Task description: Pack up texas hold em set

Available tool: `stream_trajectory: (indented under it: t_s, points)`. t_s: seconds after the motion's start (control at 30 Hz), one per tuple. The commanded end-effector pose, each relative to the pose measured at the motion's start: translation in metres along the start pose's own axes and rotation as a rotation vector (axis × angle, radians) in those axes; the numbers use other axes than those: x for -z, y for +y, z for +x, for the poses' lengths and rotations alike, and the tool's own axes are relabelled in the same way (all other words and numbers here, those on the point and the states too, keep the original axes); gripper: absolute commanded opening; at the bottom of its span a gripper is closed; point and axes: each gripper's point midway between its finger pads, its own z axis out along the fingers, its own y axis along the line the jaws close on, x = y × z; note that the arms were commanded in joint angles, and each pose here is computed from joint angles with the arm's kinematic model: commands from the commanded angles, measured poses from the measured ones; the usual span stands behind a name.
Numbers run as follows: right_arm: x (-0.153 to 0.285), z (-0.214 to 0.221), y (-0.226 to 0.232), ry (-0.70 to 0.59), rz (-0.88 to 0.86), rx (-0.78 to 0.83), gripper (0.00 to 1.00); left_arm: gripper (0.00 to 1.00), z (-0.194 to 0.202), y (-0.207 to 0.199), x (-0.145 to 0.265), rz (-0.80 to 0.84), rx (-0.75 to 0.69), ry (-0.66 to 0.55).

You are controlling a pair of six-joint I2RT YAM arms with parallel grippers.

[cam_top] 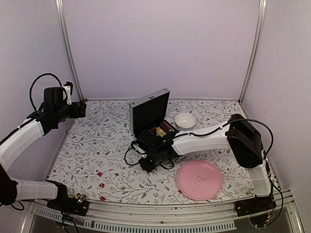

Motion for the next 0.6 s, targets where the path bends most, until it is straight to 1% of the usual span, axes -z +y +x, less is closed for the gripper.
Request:
stream_trajectory:
  t_s: [0.0, 0.2, 0.57]
  points:
    - [0.016, -0.005, -0.006, 0.015, 0.013, -0.001, 0.35, 0.97, 0.002, -0.003, -0.001, 0.007, -0.013, -0.001]
    - [0.011, -0.012, -0.007, 0.005, 0.025, -0.007, 0.29, 0.97, 0.002, -0.003, 0.000, 0.007, -0.013, -0.003]
    - [0.004, -0.021, -0.001, -0.004, 0.007, -0.014, 0.24, 0.97, 0.001, -0.004, 0.000, 0.011, -0.014, -0.003]
